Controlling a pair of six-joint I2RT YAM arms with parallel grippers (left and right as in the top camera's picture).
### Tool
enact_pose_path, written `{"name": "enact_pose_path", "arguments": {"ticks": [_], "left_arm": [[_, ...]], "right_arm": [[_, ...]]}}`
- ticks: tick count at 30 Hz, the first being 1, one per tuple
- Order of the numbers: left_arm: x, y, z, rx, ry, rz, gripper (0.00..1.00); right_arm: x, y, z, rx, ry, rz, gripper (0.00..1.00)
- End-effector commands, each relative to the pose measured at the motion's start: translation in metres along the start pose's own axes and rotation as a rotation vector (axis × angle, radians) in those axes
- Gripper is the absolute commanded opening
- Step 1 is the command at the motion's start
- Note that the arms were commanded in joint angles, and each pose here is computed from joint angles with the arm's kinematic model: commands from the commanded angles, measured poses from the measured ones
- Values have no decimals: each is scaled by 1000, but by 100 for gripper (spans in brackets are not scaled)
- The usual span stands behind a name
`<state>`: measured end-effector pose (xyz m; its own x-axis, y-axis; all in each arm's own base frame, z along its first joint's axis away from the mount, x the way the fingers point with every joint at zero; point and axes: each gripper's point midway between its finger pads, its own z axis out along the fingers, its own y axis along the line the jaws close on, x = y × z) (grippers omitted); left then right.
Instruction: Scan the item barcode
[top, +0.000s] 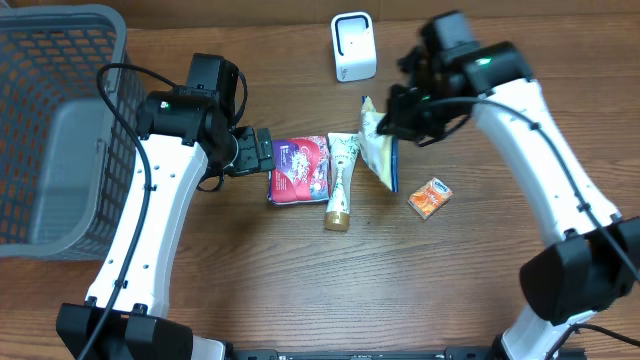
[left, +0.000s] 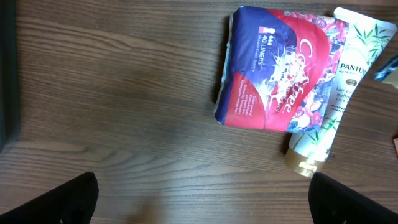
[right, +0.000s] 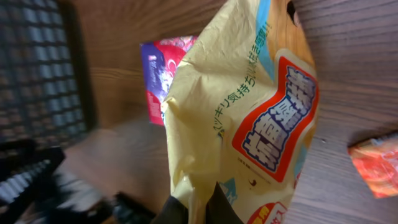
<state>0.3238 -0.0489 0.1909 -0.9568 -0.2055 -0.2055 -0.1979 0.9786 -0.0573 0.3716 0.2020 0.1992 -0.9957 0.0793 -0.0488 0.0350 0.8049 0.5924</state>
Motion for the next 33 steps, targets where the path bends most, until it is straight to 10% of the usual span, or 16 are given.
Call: {"name": "enact_pose_path", "arguments": {"ticks": [1,7,20,33], "left_arm": [[-2,0,-2,-5,-11,-7,100],[-2,0,-2,-5,-11,-7,100],[-2,0,-2,-5,-11,-7,100],[-2,0,-2,-5,-11,-7,100]], "right_arm": [[8,-18,3,-186,82,79,4],[-7,-159,2,194,-52,333,5],[-15,-194,-73,516,-138,344,75],[34,-160,-1,474,70,278,27]]}}
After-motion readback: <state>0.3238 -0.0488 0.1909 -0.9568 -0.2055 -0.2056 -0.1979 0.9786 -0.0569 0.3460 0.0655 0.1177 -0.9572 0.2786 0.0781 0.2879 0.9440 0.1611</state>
